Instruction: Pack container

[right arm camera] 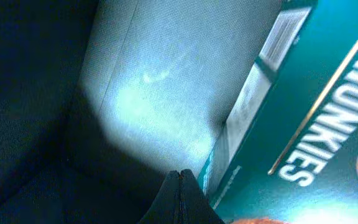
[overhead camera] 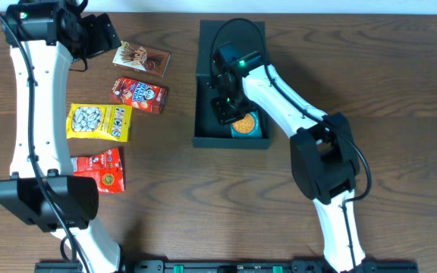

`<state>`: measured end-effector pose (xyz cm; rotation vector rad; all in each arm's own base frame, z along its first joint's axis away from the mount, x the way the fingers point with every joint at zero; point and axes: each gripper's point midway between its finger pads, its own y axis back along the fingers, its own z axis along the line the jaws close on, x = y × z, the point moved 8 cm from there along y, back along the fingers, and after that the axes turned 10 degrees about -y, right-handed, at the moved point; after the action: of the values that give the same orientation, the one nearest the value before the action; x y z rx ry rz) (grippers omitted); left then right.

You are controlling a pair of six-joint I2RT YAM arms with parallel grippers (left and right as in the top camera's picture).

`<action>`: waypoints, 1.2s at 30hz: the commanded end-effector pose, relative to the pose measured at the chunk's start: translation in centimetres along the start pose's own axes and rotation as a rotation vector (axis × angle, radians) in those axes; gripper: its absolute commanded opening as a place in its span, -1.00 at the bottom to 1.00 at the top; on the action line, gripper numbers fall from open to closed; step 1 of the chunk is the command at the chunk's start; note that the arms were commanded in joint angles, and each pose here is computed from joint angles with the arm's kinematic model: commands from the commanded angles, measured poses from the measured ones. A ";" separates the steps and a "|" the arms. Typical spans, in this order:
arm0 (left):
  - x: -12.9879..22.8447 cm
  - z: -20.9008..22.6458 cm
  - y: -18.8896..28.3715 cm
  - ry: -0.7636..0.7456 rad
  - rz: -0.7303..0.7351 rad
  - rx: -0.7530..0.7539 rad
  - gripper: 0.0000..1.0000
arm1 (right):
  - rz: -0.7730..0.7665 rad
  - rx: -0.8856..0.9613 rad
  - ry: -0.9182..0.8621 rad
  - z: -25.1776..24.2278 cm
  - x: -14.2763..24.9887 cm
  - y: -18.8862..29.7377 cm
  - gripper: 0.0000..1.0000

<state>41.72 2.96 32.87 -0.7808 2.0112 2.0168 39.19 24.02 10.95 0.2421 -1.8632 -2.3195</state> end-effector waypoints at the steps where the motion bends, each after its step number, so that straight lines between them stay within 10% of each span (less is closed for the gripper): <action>1: -0.3 0.0 0.5 -0.016 -0.016 0.005 0.95 | -0.023 -0.033 -0.020 0.2 -0.5 -0.3 -0.97; 24: -0.2 0.0 0.5 -0.016 -0.012 0.004 0.95 | -0.164 0.227 -0.311 -3.2 -1.9 0.2 -0.97; 36: 0.0 -0.3 -4.2 0.024 0.079 -0.027 0.92 | -0.149 -0.092 -0.098 0.6 -2.8 4.5 -0.97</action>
<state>42.45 3.02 31.71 -0.7679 2.0240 2.0394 40.80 24.09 12.25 0.1699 -1.9417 -2.4519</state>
